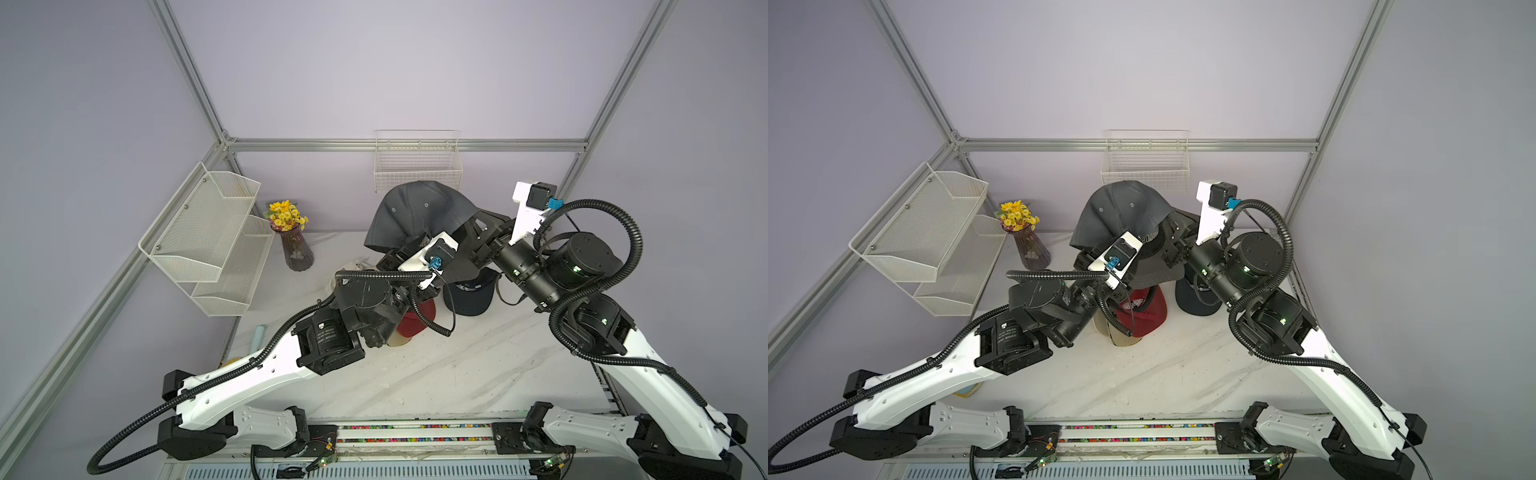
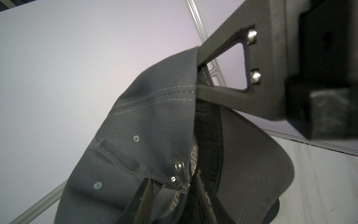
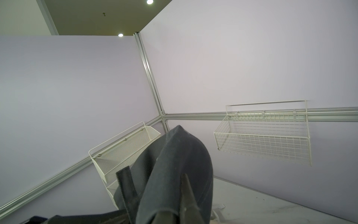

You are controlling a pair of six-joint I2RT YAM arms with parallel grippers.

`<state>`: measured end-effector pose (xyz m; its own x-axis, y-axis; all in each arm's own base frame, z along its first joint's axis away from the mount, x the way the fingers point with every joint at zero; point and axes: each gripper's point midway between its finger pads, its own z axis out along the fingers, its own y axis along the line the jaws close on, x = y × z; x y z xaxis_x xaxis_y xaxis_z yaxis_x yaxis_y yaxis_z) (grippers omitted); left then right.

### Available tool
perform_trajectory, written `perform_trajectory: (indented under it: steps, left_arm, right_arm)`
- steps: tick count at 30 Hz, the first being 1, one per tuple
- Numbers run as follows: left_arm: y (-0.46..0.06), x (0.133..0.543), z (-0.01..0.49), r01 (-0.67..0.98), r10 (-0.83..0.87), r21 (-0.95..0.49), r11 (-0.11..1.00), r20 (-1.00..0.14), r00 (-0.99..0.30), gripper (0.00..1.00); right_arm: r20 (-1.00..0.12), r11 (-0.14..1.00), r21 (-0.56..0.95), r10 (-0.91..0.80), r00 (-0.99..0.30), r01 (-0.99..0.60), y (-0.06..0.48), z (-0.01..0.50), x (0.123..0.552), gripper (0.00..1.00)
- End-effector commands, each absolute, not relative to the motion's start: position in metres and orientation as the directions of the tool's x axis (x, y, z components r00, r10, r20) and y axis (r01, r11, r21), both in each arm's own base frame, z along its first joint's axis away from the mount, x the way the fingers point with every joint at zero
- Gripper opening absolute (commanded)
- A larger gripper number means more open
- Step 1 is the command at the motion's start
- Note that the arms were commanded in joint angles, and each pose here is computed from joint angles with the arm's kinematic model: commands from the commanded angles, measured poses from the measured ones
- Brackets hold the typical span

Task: Open the adjustable buckle of the baseball cap
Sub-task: Pull the adjustable strap on the baseball cap.

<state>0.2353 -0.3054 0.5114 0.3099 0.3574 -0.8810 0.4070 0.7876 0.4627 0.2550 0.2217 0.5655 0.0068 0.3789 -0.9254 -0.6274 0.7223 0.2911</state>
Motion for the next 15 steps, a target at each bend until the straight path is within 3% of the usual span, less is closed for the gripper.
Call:
perform_trajectory:
  steps: [1,3,5,7,15]
  left_arm:
    - [-0.3003,0.2339,0.5295,0.415,0.312,0.430,0.802,-0.894,0.323,0.36]
    - [-0.3003,0.2348,0.5282,0.413,0.316,0.430,0.803,-0.894,0.317,0.39]
    - [-0.2990,0.2357,0.5269,0.410,0.317,0.427,0.806,-0.896,0.311,0.51]
    - [-0.2978,0.2357,0.5250,0.410,0.315,0.423,0.808,-0.898,0.306,0.53]
    - [-0.2968,0.2352,0.5259,0.408,0.316,0.424,0.808,-0.898,0.307,0.35]
  right_arm:
    - [-0.895,0.694,0.312,0.443,0.044,-0.649,0.2101,0.5865,0.2425,0.00]
    - [-0.894,0.695,0.312,0.446,0.049,-0.647,0.2082,0.5878,0.2418,0.00]
    - [-0.894,0.699,0.310,0.445,0.052,-0.645,0.2073,0.5880,0.2416,0.00]
    - [-0.894,0.704,0.310,0.445,0.057,-0.639,0.2058,0.5882,0.2421,0.00]
    - [-0.894,0.701,0.308,0.444,0.056,-0.643,0.2068,0.5868,0.2418,0.00]
